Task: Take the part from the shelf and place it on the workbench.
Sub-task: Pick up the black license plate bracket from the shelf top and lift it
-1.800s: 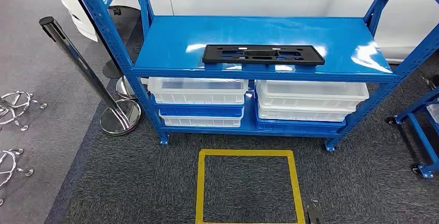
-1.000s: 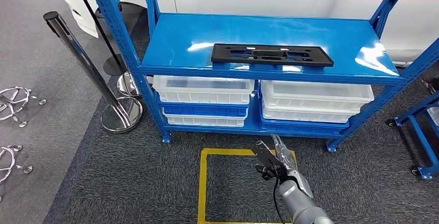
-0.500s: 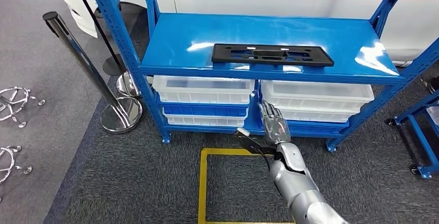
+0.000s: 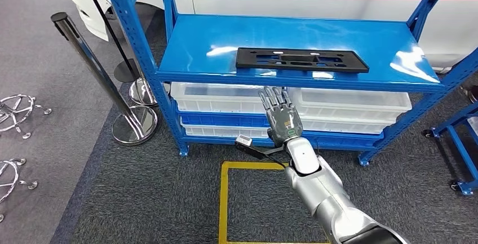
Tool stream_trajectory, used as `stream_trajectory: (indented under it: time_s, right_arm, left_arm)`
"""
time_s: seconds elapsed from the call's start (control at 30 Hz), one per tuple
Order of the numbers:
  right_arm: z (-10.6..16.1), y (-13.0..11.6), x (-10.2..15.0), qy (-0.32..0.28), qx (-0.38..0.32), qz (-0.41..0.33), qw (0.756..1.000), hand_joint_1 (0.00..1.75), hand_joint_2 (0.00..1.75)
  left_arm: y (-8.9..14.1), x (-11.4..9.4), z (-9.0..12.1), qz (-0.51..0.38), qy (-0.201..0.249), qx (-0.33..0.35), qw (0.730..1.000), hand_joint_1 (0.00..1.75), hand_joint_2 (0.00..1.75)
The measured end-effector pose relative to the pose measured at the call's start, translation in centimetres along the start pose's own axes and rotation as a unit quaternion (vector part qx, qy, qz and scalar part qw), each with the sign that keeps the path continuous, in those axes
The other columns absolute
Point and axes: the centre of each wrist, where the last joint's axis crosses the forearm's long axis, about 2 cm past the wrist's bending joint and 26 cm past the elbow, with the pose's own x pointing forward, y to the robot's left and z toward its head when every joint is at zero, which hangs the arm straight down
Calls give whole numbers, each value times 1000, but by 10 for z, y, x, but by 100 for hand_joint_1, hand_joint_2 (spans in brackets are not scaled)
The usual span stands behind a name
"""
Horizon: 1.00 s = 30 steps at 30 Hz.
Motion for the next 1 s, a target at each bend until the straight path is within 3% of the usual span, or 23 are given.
stream_trajectory:
  time_s: [0.47,0.63,1.0]
  right_arm:
    - [-18,-22,8,27,-81,58,995,0,175]
    - [-10,-16,10,51,-87,62,993,0,175]
    - [5,-5,-23,108,-70,60,990,0,175]
  left_arm:
    - [4,7,-2,-25,-7,-9,1000,0,0]
    - [4,10,-3,-42,-9,-18,999,0,0]
    - [1,11,-3,-67,-3,-28,997,0,0]
